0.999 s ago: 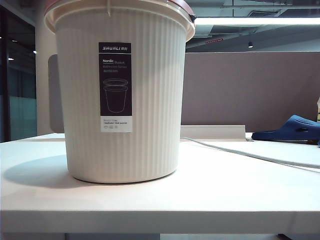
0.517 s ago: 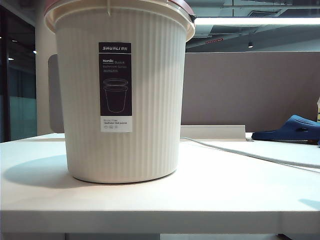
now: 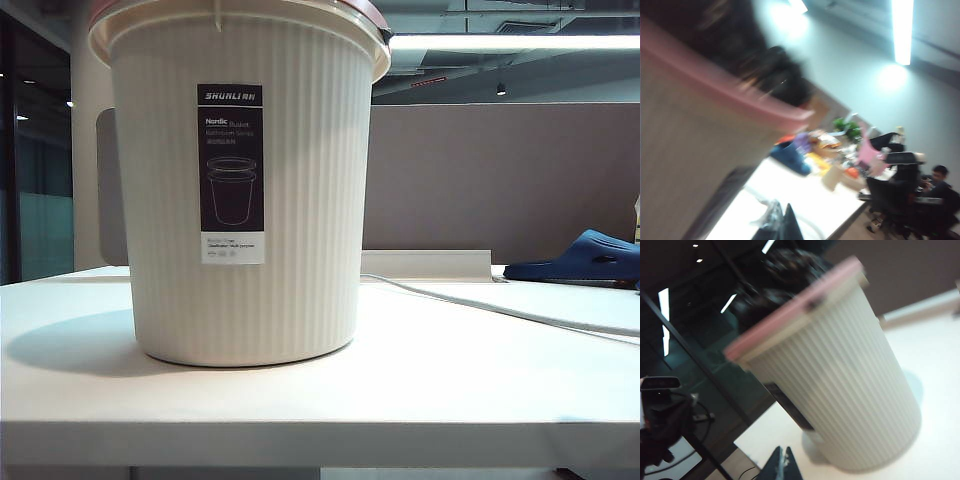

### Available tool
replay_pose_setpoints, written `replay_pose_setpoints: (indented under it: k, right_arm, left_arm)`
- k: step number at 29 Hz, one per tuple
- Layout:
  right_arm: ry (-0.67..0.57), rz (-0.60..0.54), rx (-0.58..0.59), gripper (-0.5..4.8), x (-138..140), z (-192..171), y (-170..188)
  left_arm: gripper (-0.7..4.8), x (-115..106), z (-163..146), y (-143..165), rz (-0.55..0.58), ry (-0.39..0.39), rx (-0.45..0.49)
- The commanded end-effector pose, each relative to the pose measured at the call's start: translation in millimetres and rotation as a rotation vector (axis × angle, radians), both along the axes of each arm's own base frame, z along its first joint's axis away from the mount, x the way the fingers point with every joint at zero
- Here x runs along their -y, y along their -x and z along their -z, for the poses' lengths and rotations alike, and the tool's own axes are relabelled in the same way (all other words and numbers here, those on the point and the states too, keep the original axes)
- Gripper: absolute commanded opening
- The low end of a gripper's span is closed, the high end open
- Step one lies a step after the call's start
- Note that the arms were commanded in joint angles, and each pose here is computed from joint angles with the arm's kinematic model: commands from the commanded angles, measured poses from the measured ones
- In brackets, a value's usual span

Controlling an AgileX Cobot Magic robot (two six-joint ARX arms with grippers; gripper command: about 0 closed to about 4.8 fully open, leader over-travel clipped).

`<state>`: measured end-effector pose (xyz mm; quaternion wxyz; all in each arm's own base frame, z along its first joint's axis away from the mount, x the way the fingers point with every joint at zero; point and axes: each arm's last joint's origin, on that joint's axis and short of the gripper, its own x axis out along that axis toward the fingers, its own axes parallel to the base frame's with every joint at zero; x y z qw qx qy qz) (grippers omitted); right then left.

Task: Open the ring lid of the trash can, pull out the black garbage bag inside, and place it on the table.

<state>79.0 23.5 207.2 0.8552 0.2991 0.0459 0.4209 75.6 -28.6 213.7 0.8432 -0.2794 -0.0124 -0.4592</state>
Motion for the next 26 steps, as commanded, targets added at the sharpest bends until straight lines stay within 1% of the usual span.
replay_pose_setpoints:
  k: [1, 2, 3, 4, 6, 7, 8, 9, 10, 11, 12, 13, 15, 17, 21, 25, 26]
  right_arm:
    - [0.049, 0.009, 0.077, -0.05, 0.1, -20.8, 7.8]
    - [0.061, 0.014, 0.086, -0.05, 0.2, -25.0, 9.6]
    - [0.093, 0.031, 0.094, -0.05, 0.5, -33.6, 13.5]
    - [0.11, 0.035, 0.1, -0.05, 0.6, -37.7, 15.7]
    - [0.159, 0.047, 0.106, -0.05, 0.9, -51.9, 21.9]
    - [0.182, 0.049, 0.108, -0.05, 1.0, -60.3, 24.9]
    - [0.202, 0.052, 0.113, -0.05, 1.0, -65.8, 26.9]
    - [0.246, 0.055, 0.127, -0.05, 1.1, -75.1, 29.6]
    - [0.268, 0.057, 0.136, -0.05, 1.1, -79.1, 30.5]
    - [0.324, 0.059, 0.159, -0.05, 1.1, -87.3, 32.0]
    - [0.349, 0.06, 0.171, -0.05, 1.1, -91.1, 32.2]
    - [0.404, 0.059, 0.198, -0.05, 1.1, -99.3, 31.9]
    - [0.461, 0.062, 0.234, -0.05, 1.1, -111.3, 29.7]
    - [0.49, 0.068, 0.252, -0.05, 1.1, -118.7, 27.0]
    - [0.545, 0.122, 0.261, -0.05, 2.0, -132.6, 17.8]
    - [0.606, 0.165, 0.233, -0.05, 2.1, -143.8, 6.4]
    - [0.621, 0.172, 0.227, -0.05, 1.6, -146.6, 3.6]
  left_arm:
    - [-0.06, 0.2, -29.6, 13.9, 0.072, -0.034, 0.134]
    - [-0.06, 0.3, -34.3, 16.4, 0.082, -0.052, 0.159]
    - [-0.06, 0.3, -43.5, 21.4, 0.095, -0.089, 0.192]
    - [-0.06, 0.2, -47.7, 23.6, 0.096, -0.103, 0.2]
    - [-0.06, -0.4, -60.0, 30.9, 0.083, -0.16, 0.24]
    - [-0.06, -0.7, -70.4, 38.4, 0.08, -0.23, 0.33]
    - [-0.06, -1.0, -75.7, 41.2, 0.066, -0.256, 0.363]
    - [-0.06, -1.9, -87.6, 47.3, 0.033, -0.305, 0.422]
    - [-0.06, -2.2, -92.6, 49.2, 0.018, -0.325, 0.439]
    - [-0.06, -2.9, -102.9, 51.1, -0.02, -0.359, 0.443]
    - [-0.06, -3.1, -107.0, 51.4, -0.031, -0.375, 0.443]
    - [-0.06, -3.4, -114.3, 50.5, -0.057, -0.411, 0.436]
    - [-0.06, -3.4, -124.7, 48.7, -0.071, -0.456, 0.437]
    - [-0.06, -3.4, -130.3, 46.9, -0.085, -0.479, 0.447]
    - [-0.06, -2.8, -140.7, 37.0, -0.112, -0.527, 0.457]
    - [-0.05, -1.3, -144.5, 20.6, -0.113, -0.576, 0.425]
    - [-0.05, -0.9, -144.4, 16.8, -0.109, -0.578, 0.411]
